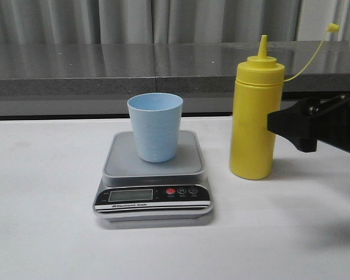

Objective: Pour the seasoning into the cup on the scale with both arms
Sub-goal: 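Reach the right gripper to the yellow bottle and grasp it, then lift the bottle and tilt its nozzle down over the cup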

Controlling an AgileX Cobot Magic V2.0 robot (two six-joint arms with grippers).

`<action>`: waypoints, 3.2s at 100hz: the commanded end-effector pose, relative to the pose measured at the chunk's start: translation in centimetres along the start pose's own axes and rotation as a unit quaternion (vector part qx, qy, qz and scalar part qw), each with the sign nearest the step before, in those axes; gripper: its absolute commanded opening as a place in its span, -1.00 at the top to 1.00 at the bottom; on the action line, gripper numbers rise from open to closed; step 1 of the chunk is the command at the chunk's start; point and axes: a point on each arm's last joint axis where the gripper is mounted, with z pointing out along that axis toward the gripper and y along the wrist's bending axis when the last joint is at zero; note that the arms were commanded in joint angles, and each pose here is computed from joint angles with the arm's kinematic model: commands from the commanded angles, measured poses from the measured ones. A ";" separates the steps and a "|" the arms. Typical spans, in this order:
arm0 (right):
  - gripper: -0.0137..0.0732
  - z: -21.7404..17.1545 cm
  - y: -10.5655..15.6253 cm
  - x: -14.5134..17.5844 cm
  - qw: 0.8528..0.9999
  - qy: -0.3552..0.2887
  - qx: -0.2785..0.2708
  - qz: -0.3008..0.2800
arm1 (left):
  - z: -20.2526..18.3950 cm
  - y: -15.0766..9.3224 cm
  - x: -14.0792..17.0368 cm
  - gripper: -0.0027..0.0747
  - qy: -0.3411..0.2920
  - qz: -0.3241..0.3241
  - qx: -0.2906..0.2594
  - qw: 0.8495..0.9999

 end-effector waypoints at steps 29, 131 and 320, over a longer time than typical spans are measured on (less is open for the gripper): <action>-0.79 2.8 0.3 -1.6 0.996 -0.064 -0.050 -0.021 | -0.2 -0.1 -1.5 0.98 -0.045 -0.002 0.005 0.999; 0.07 6.6 0.0 -2.0 0.992 -0.075 -0.086 -0.046 | -0.2 -0.1 -1.5 0.98 -0.045 -0.002 0.005 0.999; 0.11 9.9 7.6 -12.4 0.737 0.179 -0.011 -0.651 | -0.2 -0.1 -1.5 0.98 -0.045 -0.002 0.005 0.999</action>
